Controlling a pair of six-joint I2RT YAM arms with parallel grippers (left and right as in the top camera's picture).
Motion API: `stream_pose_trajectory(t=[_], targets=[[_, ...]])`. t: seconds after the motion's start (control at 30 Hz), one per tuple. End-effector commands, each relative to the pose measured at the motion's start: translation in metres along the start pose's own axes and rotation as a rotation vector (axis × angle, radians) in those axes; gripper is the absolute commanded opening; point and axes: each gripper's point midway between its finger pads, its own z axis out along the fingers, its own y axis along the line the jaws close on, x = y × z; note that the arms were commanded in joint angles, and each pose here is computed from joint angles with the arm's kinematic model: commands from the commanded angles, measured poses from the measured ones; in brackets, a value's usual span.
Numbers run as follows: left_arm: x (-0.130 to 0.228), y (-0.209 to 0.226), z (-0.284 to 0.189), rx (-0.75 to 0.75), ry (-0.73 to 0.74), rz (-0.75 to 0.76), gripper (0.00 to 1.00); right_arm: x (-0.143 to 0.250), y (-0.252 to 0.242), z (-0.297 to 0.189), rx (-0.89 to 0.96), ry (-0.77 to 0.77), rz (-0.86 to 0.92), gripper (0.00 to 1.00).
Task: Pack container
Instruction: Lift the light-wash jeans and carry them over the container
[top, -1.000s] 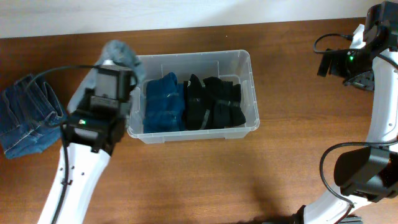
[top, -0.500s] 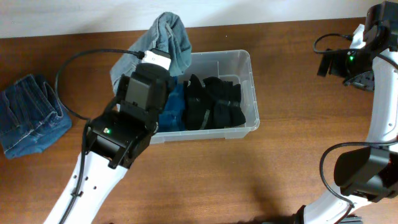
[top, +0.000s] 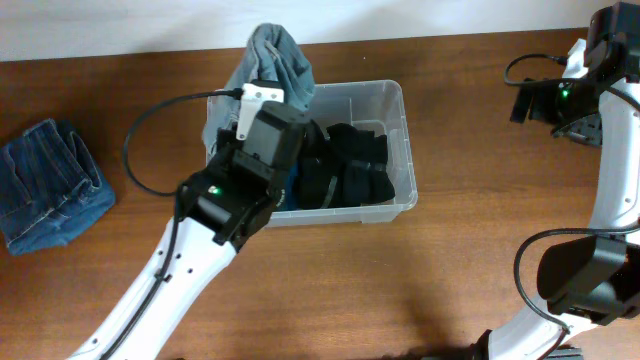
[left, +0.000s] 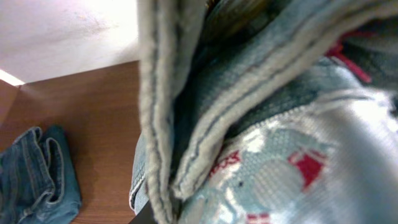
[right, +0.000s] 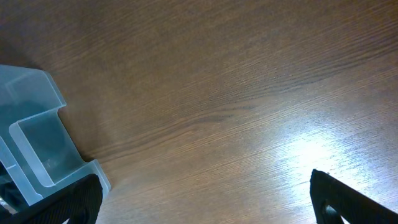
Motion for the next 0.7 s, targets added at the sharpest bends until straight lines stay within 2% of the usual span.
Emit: stream_pose_trajectory(t=[0.0,0.23,0.53,0.67], targets=[[-0.032,0.012,-0.02,-0.05,-0.115,-0.102,0.01,-0.001,-0.002,-0.005,0.008,-0.012,0.0,0.99],[-0.019,-0.004,-0.025,-0.012,-0.08,-0.302,0.01,-0.001,-0.002,-0.005,0.008,-0.012,0.0,0.99],[-0.001,-0.003,-0.026,-0.012,-0.005,-0.284,0.01,-0.001,-0.002,-0.005,0.008,-0.012,0.0,0.98],[-0.009,-0.013,-0.033,0.063,0.006,-0.293,0.01,-0.001,-0.002,-0.005,0.008,-0.012,0.0,0.99]])
